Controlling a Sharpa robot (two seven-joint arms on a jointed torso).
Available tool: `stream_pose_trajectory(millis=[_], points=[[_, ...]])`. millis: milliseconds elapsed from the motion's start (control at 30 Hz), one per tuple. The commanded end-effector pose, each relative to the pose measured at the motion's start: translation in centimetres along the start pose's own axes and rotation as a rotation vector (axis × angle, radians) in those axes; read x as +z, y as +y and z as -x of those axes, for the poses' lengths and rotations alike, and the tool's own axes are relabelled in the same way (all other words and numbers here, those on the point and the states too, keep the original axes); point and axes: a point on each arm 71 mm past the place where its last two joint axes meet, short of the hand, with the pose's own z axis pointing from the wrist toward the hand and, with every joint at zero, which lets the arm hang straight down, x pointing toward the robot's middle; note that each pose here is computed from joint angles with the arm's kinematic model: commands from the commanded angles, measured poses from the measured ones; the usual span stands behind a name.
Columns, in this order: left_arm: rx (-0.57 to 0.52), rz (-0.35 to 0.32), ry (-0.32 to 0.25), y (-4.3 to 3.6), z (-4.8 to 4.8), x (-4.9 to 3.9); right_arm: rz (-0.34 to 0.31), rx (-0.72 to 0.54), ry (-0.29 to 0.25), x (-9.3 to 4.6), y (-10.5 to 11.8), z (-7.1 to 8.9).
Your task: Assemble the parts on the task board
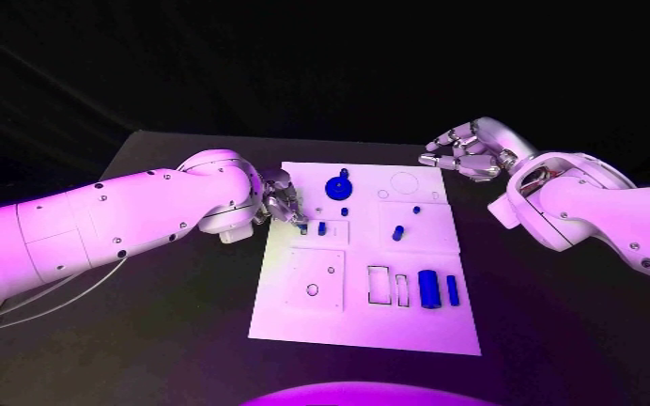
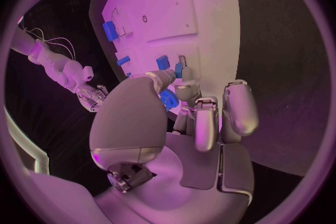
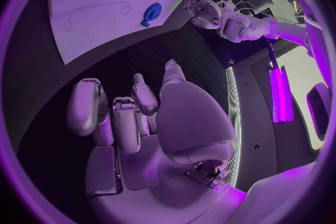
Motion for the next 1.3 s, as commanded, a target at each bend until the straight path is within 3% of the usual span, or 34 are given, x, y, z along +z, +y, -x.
stream_pose_trajectory(millis=[33, 467, 1300], points=[[0.038, -0.001, -0.016, -0.27, -0.12, -0.07, 0.009, -0.002, 0.011, 0.0, 0.1, -0.1], [0.060, 0.012, 0.016, -0.60, -0.79, 0.08, 0.011, -0.002, 0.011, 0.0, 0.1, -0.1], [0.108, 0.047, 0.011, -0.48, -1.23, 0.10, 0.013, -0.001, 0.010, -0.1, 0.2, -0.1]])
